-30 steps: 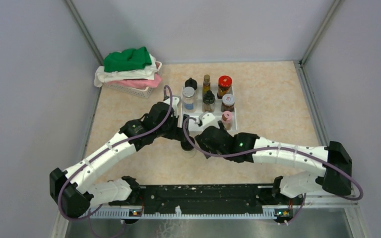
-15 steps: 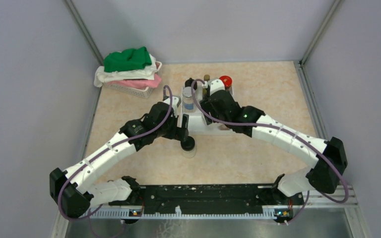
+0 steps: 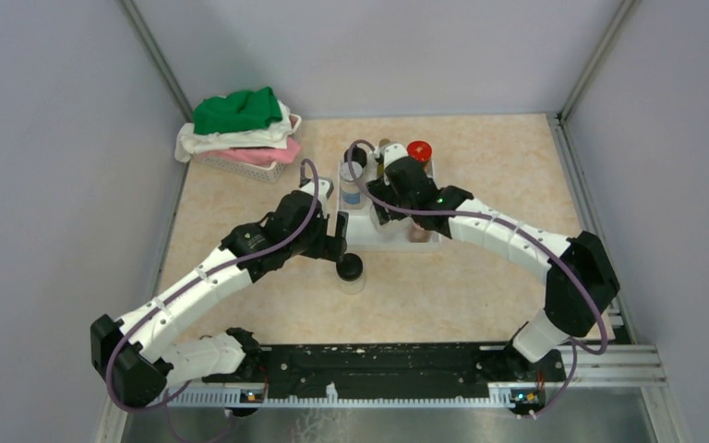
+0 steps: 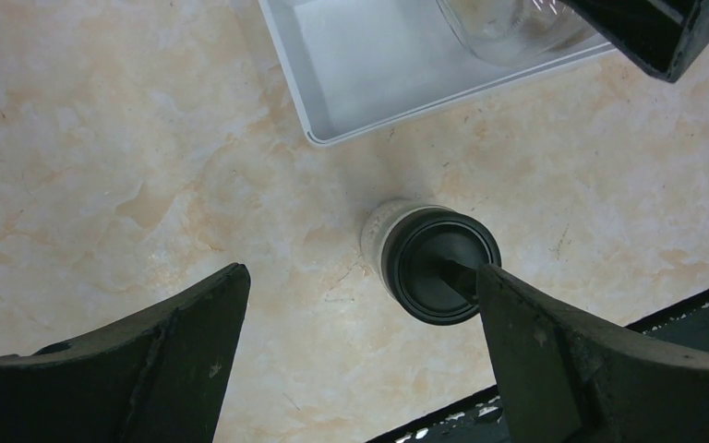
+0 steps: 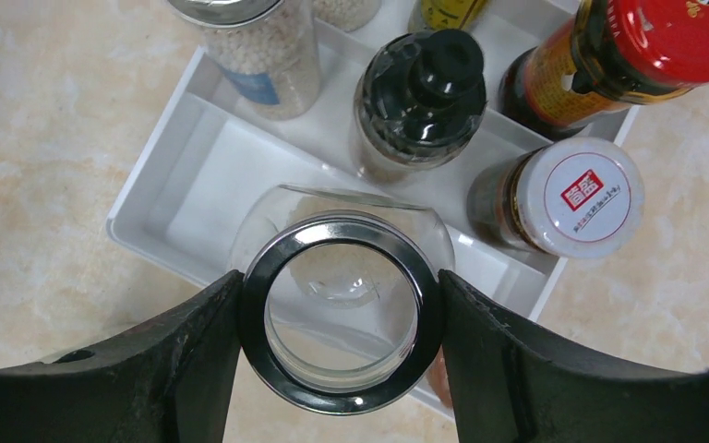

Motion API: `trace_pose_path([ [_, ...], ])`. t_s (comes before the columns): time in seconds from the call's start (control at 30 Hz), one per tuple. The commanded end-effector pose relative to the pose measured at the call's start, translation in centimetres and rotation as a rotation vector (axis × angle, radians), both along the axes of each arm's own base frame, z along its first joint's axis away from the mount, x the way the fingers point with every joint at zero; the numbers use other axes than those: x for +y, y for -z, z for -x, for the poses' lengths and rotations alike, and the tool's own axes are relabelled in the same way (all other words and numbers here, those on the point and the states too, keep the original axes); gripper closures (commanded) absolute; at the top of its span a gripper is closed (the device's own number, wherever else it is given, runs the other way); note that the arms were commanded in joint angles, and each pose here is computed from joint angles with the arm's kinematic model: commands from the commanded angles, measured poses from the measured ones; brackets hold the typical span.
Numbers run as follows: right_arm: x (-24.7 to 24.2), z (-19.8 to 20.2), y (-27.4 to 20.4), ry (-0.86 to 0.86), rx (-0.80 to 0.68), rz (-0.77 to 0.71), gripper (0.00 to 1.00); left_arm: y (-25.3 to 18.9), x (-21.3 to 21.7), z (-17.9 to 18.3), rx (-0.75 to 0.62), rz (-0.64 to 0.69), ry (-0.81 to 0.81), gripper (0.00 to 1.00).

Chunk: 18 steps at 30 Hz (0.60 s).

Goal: Organize the condiment bottles
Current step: Place the bottle in the storage box.

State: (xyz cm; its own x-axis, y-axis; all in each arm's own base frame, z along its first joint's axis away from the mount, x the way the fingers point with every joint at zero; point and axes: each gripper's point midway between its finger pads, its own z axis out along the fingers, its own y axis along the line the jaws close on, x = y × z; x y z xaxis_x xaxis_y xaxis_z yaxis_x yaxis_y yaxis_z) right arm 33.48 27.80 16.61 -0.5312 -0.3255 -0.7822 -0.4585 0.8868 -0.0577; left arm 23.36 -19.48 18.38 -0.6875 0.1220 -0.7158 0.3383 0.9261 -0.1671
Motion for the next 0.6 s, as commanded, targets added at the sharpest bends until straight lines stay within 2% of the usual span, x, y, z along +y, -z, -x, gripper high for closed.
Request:
trace_pose_path([
  [0.0, 0.1, -2.7, -1.7, 0.004, -0.086, -0.096, 0.48, -0.5, 0.1, -0.2, -0.028, 0.001, -0.002, 0.01],
  [0.27, -0.6, -3.2, 0.7, -0.060, -0.049, -0.095, 0.47, -0.3, 0.2, -0.3, -0.026, -0.009, -0.007, 0.01],
  [0.57, -0.8, -2.1, 1.3, -0.292, -0.025, -0.036, 0.47, -0.3, 0.2, -0.3, -0.022, -0.015, -0.006, 0.01],
])
